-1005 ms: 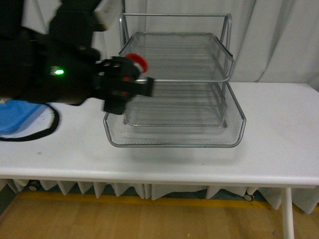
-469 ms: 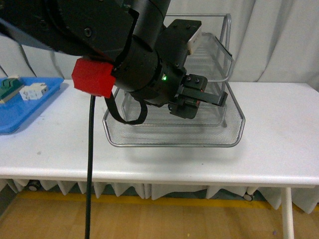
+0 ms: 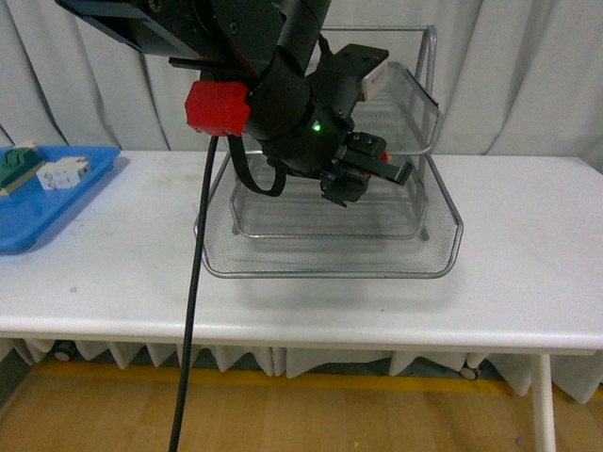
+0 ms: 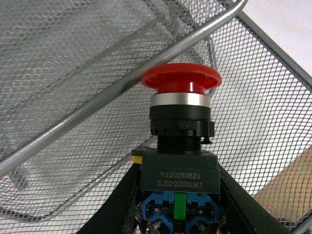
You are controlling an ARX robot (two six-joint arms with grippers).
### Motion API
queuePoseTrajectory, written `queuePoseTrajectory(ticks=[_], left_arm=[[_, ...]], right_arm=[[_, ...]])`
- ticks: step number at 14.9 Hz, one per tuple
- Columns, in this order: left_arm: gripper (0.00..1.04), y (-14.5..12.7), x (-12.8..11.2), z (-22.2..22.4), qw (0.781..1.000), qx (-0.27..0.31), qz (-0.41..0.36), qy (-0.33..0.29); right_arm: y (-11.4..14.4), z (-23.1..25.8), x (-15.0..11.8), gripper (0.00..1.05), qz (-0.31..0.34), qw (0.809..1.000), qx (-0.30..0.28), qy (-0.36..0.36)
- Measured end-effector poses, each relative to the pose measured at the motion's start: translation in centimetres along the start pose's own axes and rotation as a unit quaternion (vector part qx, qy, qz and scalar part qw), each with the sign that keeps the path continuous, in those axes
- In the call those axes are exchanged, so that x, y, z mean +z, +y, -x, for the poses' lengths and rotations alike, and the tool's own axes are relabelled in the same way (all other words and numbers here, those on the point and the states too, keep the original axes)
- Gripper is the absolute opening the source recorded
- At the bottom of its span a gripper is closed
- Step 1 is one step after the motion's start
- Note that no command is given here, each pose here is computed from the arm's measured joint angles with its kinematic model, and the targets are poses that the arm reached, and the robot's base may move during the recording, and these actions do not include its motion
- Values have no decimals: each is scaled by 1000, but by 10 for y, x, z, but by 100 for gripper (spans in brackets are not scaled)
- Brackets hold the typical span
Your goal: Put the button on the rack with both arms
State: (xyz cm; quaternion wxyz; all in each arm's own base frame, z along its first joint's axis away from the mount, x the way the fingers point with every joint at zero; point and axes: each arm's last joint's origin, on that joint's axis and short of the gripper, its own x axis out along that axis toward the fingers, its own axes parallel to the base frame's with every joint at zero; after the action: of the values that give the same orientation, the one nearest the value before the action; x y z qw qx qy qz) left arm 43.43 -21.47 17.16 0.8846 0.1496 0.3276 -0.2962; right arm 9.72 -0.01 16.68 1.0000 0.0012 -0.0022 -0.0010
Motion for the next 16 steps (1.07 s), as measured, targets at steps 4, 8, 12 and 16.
queuePoseTrajectory(ticks=[4, 8, 12, 16], left_arm=[[36, 2, -13, -23, 997, -16, -46, 59], [36, 2, -15, -29, 996, -14, -52, 65], [41, 4, -11, -31, 997, -9, -53, 60], [98, 9, 2, 74, 996, 12, -7, -88]], right_arm=[[0, 0, 0, 98, 0, 1000, 0, 0], [0, 0, 0, 98, 0, 1000, 0, 0], [0, 0, 0, 98, 0, 1000, 0, 0], [0, 0, 0, 98, 0, 1000, 0, 0]])
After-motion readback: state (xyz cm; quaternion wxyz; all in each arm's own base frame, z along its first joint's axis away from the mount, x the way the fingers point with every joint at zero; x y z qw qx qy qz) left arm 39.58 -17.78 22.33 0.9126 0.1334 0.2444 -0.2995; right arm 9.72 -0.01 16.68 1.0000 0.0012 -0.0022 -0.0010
